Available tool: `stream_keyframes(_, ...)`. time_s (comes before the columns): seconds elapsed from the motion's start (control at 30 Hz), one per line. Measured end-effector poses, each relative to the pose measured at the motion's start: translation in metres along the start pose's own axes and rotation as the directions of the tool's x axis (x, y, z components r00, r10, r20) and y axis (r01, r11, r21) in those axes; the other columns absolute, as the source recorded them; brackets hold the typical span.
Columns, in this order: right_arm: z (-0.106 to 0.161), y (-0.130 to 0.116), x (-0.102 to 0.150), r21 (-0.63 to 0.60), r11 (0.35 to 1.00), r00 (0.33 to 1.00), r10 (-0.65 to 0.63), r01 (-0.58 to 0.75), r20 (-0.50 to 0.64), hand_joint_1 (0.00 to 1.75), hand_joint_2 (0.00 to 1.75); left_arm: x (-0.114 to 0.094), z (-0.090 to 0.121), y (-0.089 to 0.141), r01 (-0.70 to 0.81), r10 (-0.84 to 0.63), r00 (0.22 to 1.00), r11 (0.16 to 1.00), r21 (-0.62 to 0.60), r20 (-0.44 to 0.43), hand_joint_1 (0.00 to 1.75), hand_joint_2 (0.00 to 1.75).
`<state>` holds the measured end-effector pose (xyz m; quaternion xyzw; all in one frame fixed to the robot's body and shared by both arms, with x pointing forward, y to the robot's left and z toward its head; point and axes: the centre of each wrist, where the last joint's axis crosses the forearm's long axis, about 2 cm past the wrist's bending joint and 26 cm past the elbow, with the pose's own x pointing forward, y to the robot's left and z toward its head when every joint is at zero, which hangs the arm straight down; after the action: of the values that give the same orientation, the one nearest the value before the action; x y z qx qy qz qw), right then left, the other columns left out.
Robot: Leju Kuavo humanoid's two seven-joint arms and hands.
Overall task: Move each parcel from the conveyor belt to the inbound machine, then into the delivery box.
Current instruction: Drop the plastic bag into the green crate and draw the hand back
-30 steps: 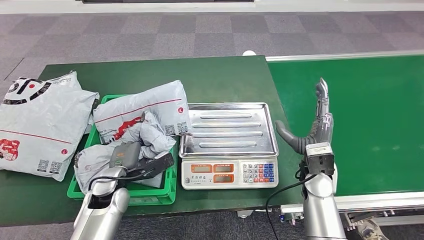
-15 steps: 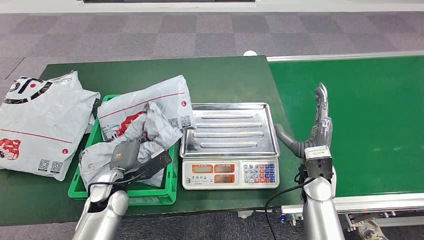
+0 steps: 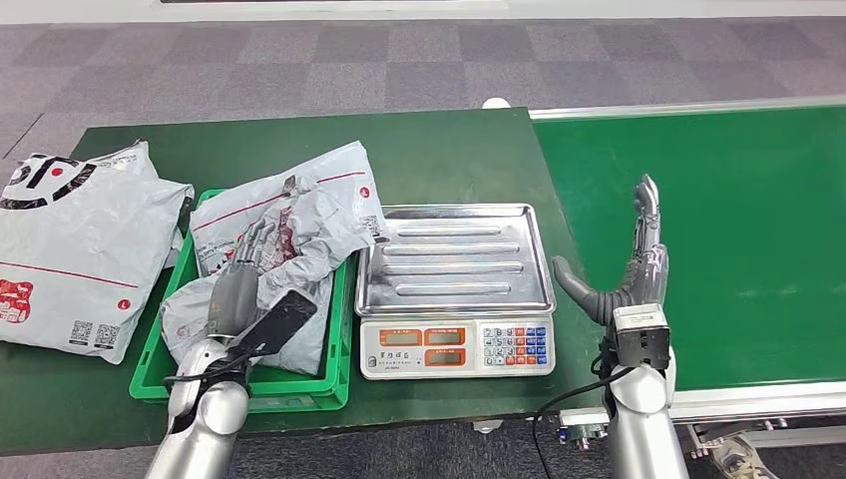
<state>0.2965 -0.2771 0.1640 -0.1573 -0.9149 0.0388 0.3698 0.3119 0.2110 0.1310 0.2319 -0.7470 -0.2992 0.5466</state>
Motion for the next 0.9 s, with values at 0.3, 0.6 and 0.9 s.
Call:
stream_keyframes(0.3,0.0,-0.002,-0.001,-0.011,1.0,1.0,0.0,0.0,0.001,0.0,1.75,0.011,-0.002,0.015,-0.172,0.15,0.98,0.968,0.182,0.131,0.0,0.0)
stream_keyframes(0.6,0.0,-0.002,-0.001,-0.016,1.0,1.0,-0.004,0.004,0.004,0.0,1.75,0.024,0.007,0.031,-0.134,0.034,0.973,0.888,0.44,0.229,0.0,0.0)
stream_keyframes(0.9,-0.012,-0.004,-0.012,-0.024,0.998,0.999,-0.052,0.052,-0.014,0.0,1.75,0.044,0.003,0.0,-0.805,0.786,0.471,0.569,-0.169,0.4,0.0,1.75)
